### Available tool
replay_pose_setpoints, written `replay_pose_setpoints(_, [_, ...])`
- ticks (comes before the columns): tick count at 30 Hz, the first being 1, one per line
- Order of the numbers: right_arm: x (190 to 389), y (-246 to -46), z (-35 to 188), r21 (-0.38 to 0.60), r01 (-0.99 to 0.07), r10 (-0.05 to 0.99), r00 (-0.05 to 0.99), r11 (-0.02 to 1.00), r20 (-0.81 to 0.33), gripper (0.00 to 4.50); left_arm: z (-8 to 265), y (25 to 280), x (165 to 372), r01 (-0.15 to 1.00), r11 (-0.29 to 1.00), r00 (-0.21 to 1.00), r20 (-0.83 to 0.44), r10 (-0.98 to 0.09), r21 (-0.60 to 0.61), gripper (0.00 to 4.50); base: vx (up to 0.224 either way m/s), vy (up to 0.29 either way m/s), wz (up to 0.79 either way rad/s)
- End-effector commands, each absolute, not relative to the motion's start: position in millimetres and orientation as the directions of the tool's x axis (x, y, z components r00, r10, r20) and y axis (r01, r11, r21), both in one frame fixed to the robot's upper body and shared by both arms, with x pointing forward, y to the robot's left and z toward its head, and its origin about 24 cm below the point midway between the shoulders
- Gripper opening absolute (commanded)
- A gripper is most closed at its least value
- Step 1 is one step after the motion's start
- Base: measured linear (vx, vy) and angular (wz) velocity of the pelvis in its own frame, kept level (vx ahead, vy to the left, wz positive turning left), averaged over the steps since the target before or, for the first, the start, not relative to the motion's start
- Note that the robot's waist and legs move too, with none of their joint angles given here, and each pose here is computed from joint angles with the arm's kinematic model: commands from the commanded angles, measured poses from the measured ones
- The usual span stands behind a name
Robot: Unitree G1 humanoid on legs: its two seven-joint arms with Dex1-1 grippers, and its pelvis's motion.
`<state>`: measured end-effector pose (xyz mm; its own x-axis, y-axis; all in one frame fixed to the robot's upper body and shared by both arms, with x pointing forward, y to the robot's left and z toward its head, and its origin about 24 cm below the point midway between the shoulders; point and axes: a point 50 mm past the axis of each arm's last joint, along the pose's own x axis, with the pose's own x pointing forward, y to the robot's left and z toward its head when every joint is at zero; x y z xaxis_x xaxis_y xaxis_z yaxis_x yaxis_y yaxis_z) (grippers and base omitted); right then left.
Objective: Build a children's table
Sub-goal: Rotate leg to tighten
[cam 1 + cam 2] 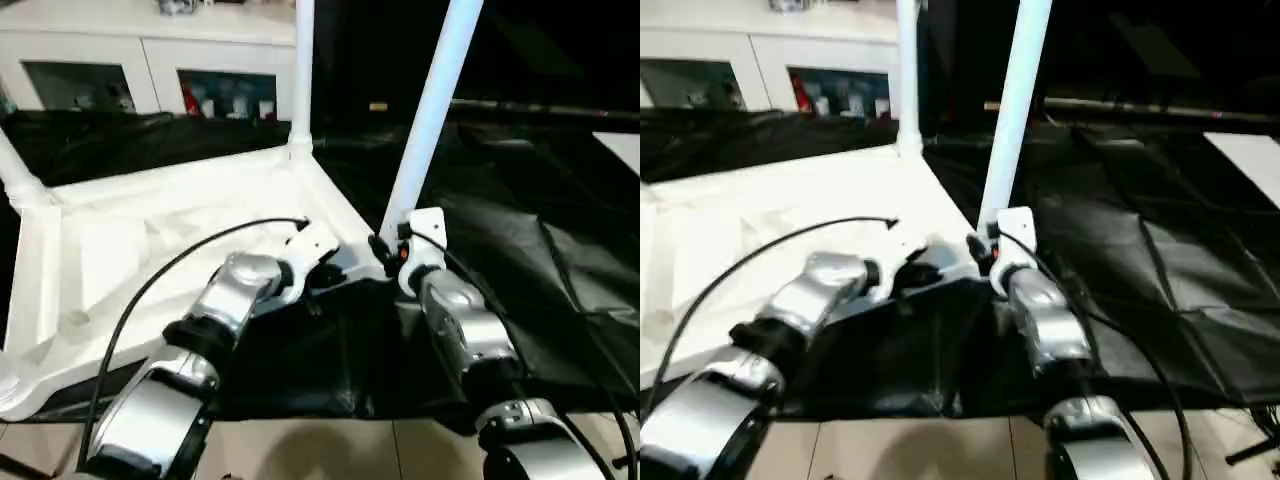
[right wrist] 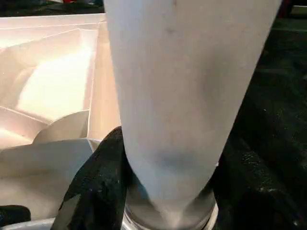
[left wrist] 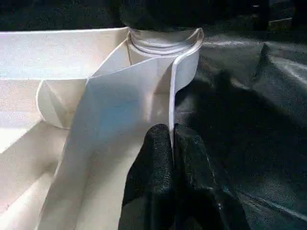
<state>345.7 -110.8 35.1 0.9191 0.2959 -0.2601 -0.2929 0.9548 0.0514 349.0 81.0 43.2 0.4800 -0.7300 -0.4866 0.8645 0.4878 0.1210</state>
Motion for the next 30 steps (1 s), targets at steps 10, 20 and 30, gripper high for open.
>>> replay_pose_setpoints(10, [340.7, -107.2, 26, 0.061, -0.317, 0.321, 0.91, 0.947, -0.261, 3.09, 49, 85, 355, 0.843, 0.495, 0.535, -0.403, -0.742, 0.208, 0.0, 0.0, 0.0, 0.0])
replay_pose_setpoints(20, [318.4, -131.8, 52, -0.014, -0.481, 0.474, 0.868, 0.877, -0.151, 3.18, 56, 86, 354, 0.856, 0.479, 0.517, -0.317, -0.796, 0.193, 0.45, 0.0, 0.0, 0.0])
replay_pose_setpoints(30, [292.9, -127.3, 67, 0.036, -0.659, 0.657, 0.744, 0.752, -0.122, 3.18, 75, 115, 338, 0.934, 0.354, 0.35, -0.323, -0.879, 0.046, 1.19, 0.01, 0.004, 0.0])
